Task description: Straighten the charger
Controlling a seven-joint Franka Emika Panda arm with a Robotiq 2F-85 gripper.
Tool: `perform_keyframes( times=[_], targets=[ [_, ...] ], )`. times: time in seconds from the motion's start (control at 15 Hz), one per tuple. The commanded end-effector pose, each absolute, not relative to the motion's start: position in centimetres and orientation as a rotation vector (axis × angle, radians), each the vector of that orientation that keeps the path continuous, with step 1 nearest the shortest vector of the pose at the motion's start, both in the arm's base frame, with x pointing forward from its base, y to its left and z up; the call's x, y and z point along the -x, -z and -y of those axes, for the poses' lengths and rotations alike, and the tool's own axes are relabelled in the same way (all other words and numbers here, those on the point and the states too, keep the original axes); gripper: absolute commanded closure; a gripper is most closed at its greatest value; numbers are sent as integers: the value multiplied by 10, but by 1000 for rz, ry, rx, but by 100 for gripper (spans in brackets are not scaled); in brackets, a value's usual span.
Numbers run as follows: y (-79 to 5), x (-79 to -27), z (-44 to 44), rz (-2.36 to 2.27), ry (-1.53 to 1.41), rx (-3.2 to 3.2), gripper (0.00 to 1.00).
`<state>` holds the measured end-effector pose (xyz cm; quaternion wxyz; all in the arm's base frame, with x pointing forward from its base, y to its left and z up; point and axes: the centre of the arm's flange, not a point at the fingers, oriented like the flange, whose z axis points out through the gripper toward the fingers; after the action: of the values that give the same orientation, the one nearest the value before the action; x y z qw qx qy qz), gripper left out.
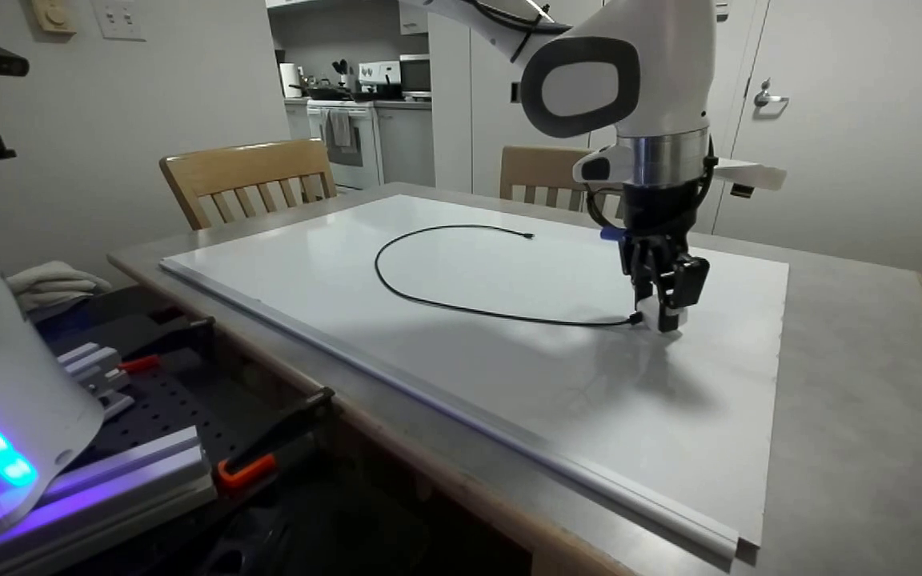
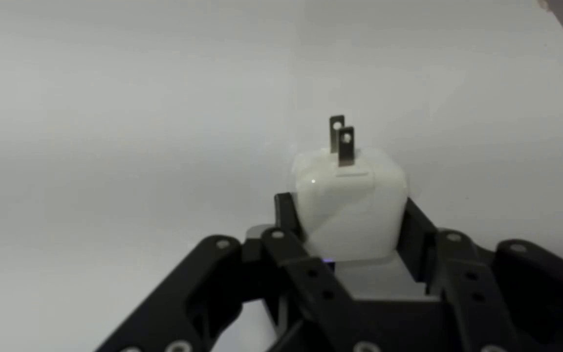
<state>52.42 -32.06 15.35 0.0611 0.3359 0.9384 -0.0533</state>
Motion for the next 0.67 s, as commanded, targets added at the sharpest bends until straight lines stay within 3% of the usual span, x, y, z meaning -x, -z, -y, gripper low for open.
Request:
perform_keyframes(
  times=[0.0,0.6],
  targets=[
    [-154,-522,318,-2833,137,-1153,73],
    [-152,-473,329,-2710,175,-1417,73]
  ],
)
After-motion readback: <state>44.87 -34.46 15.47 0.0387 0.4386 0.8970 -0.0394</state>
